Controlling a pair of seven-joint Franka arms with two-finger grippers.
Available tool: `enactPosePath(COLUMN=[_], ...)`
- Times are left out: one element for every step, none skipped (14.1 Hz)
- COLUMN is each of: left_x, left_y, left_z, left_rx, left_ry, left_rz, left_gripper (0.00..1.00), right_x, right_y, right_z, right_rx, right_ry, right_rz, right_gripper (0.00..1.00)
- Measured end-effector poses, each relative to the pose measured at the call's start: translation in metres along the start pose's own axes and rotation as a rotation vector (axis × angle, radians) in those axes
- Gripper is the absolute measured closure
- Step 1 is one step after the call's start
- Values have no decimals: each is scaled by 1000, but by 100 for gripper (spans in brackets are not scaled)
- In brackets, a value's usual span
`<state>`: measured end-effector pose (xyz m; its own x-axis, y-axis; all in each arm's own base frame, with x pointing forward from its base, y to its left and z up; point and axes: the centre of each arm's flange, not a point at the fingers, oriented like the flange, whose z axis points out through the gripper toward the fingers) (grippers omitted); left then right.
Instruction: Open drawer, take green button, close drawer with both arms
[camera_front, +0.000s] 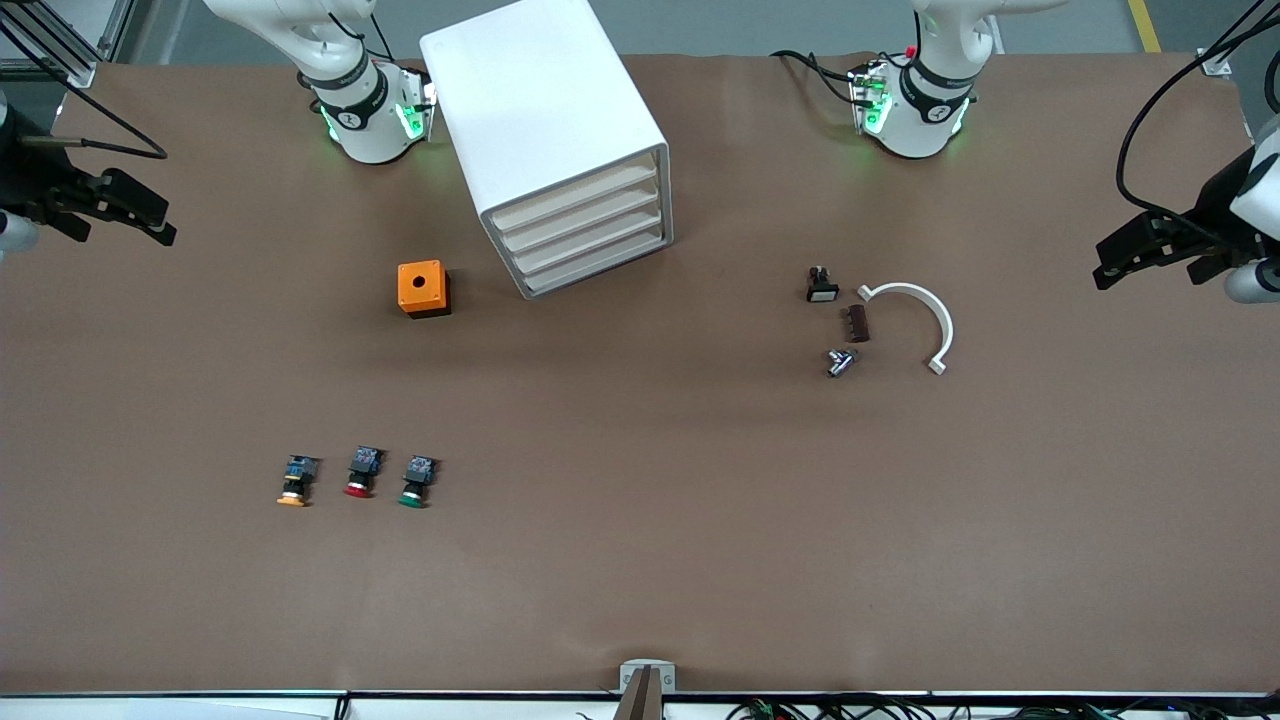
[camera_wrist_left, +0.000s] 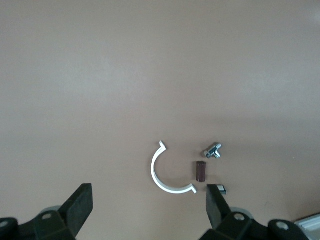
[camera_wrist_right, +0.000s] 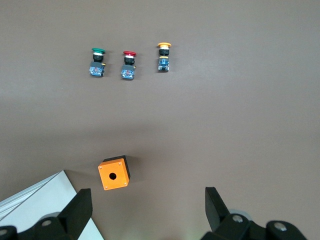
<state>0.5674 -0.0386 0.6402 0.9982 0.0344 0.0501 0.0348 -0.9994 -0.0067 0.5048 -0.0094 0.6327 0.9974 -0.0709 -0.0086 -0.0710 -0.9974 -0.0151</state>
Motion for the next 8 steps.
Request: enactPosePath(left_x=[1,2,2,3,3,3,3,3], left_y=[0,-1,-2,-3,-3,-3,-3,-3], left_z=[0,1,1,2,3,3,3,3], left_rx=[-1,-1,-1,-1,-1,-1,-1,-1], left_ry=[6,7,6,5,4,3,3,3], left_rz=[-1,-2,-4,-6,-6,-6,-6,-6], left_gripper=[0,0,0,0,0,0,0,0], right_x=[-2,-4,-4,-5,-5,-5,-5,-5], right_y=[0,-1,-2,-2,-2,-2,-2,-2], right_z=[-2,-4,-4,-4,-4,-4,-5,-5], right_rx=[6,9,10,10,10,10,11,11], right_ry=[-1,-1,-1,-2,-3,-2,0,1], right_rz=[0,-1,-2,-3,-3,-3,-3,-8], right_gripper=[0,0,0,0,0,0,0,0])
